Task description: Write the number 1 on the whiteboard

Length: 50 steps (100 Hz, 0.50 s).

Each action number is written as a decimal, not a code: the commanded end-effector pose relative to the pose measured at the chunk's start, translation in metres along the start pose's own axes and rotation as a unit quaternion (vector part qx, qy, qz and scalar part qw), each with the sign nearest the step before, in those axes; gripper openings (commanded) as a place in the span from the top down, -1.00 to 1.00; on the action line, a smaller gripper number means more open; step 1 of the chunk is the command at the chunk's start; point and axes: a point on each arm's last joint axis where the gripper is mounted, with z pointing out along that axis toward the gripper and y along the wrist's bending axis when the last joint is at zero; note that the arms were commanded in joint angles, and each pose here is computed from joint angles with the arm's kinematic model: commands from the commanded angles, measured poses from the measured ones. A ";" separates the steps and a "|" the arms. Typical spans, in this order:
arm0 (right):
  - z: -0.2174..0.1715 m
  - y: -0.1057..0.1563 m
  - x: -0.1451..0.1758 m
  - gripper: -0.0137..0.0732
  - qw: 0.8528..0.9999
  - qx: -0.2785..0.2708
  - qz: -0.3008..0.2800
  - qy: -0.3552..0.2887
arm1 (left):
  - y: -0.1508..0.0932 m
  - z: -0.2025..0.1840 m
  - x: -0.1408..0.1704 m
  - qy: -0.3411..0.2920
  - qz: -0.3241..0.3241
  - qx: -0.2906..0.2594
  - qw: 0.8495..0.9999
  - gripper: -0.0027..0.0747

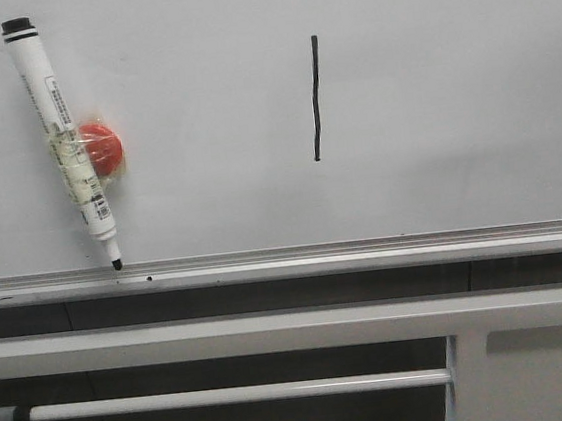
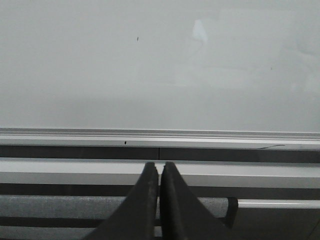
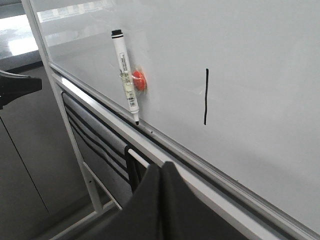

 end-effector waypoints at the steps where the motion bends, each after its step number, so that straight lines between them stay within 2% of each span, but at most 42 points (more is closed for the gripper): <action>1: 0.000 -0.002 -0.011 0.83 1.000 0.012 -0.003 -0.016 | 0.000 -0.001 -0.005 -0.041 -0.004 0.000 0.999 0.98; 39: 0.000 -0.002 -0.010 0.83 1.000 0.013 -0.003 -0.016 | 0.000 -0.001 -0.005 -0.041 -0.004 0.000 0.999 0.98; 50: 0.000 -0.002 -0.008 0.83 0.999 0.011 0.033 -0.012 | 0.000 -0.001 -0.005 -0.041 -0.004 0.000 0.999 0.98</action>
